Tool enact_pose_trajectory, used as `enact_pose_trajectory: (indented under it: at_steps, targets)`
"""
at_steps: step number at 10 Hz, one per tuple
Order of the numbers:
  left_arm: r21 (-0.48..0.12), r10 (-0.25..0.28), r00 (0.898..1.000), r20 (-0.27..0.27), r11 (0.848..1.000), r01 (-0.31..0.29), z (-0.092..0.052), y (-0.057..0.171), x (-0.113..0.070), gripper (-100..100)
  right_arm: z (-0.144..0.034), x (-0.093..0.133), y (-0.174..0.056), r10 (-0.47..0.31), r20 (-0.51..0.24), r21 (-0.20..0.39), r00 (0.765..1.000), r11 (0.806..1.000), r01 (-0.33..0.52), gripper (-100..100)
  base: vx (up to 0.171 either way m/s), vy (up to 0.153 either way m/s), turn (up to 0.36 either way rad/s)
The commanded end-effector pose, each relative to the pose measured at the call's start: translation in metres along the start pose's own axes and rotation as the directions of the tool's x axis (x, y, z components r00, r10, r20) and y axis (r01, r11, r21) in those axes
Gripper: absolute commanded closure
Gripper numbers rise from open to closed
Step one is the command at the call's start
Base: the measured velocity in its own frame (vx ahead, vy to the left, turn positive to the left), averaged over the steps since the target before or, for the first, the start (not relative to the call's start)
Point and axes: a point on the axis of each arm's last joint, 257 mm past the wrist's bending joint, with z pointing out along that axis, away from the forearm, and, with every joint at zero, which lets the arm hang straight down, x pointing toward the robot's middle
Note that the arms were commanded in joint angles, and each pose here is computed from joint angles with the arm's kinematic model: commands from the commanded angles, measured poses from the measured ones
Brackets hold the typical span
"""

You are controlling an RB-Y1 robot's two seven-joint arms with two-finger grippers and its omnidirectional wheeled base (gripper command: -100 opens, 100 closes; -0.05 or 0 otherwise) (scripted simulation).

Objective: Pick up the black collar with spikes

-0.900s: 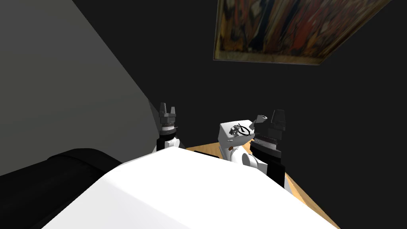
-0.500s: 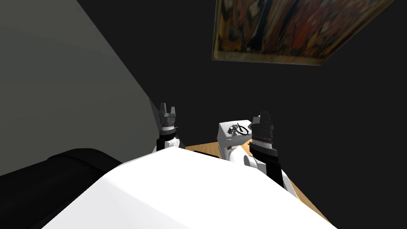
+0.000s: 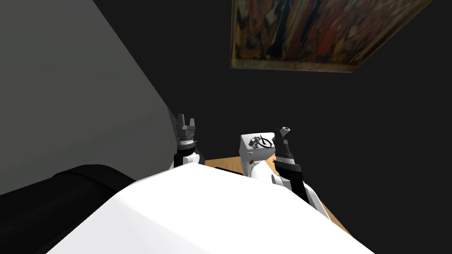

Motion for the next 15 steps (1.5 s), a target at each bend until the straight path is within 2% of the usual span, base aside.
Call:
enact_pose_trajectory:
  at_steps: [1, 2, 3, 5, 6, 7, 8, 9, 10, 11, 12, 13, 15]
  targets:
    - [0.0, 0.0, 1.0, 0.0, 1.0, 0.0, 0.0, 0.0, 0.0, 0, -0.005, 0.013, -0.013, -0.086, -0.044, 0.018, 0.995, 0.996, 0.087, -100, -0.034, -0.067, 0.038]
    - [0.0, 0.0, 1.0, 0.0, 1.0, 0.0, 0.0, 0.0, 0.0, 0, -0.009, 0.023, -0.024, -0.145, -0.082, 0.029, 0.986, 0.989, 0.148, -100, -0.055, -0.097, 0.081]
    - [0.0, 0.0, 1.0, 0.0, 1.0, 0.0, 0.0, 0.0, 0.0, 0, -0.009, 0.023, -0.024, -0.157, -0.083, 0.028, 0.984, 0.987, 0.16, -100, -0.054, -0.073, 0.044]
    - [0.0, 0.0, 1.0, 0.0, 1.0, 0.0, 0.0, 0.0, 0.0, 0, -0.019, 0.042, -0.047, -0.283, -0.164, 0.038, 0.945, 0.955, 0.293, -100, -0.045, -0.082, 0.069]
    - [0.0, 0.0, 1.0, 0.0, 1.0, 0.0, 0.0, 0.0, 0.0, 0, -0.019, 0.043, -0.047, -0.302, -0.165, 0.035, 0.939, 0.95, 0.312, -100, -0.038, -0.085, 0.04]
    - [0.0, 0.0, 1.0, 0.0, 1.0, 0.0, 0.0, 0.0, 0.0, 0, -0.024, 0.052, -0.059, -0.363, -0.207, 0.032, 0.908, 0.925, 0.377, -100, -0.041, -0.05, 0.105]
    - [0.0, 0.0, 1.0, 0.0, 1.0, 0.0, 0.0, 0.0, 0.0, 0, -0.024, 0.052, -0.059, -0.374, -0.208, 0.029, 0.904, 0.921, 0.388, -100, -0.022, -0.013, 0.072]
    - [0.0, 0.0, 1.0, 0.0, 1.0, 0.0, 0.0, 0.0, 0.0, 0, -0.03, 0.062, -0.071, -0.437, -0.25, 0.02, 0.864, 0.89, 0.456, -100, -0.022, -0.015, 0.073]
    - [0.0, 0.0, 1.0, 0.0, 1.0, 0.0, 0.0, 0.0, 0.0, 0, -0.03, 0.062, -0.071, -0.443, -0.25, 0.018, 0.861, 0.887, 0.462, -100, -0.018, -0.012, 0.058]
    - [0.0, 0.0, 1.0, 0.0, 1.0, 0.0, 0.0, 0.0, 0.0, 0, -0.036, 0.072, -0.084, -0.506, -0.291, 0.002, 0.812, 0.849, 0.529, -100, -0.029, -0.02, 0.096]
    - [0.0, 0.0, 1.0, 0.0, 1.0, 0.0, 0.0, 0.0, 0.0, 0, -0.036, 0.072, -0.084, -0.51, -0.291, 0.0, 0.809, 0.846, 0.533, -100, -0.02, -0.014, 0.067]
    - [0.0, 0.0, 1.0, 0.0, 1.0, 0.0, 0.0, 0.0, 0.0, 0, -0.042, 0.081, -0.096, -0.569, -0.329, -0.023, 0.754, 0.803, 0.596, -100, -0.026, -0.018, 0.086]
    - [0.0, 0.0, 1.0, 0.0, 1.0, 0.0, 0.0, 0.0, 0.0, 0, -0.042, 0.081, -0.096, -0.574, -0.329, -0.025, 0.75, 0.799, 0.601, -100, -0.014, -0.009, 0.045]
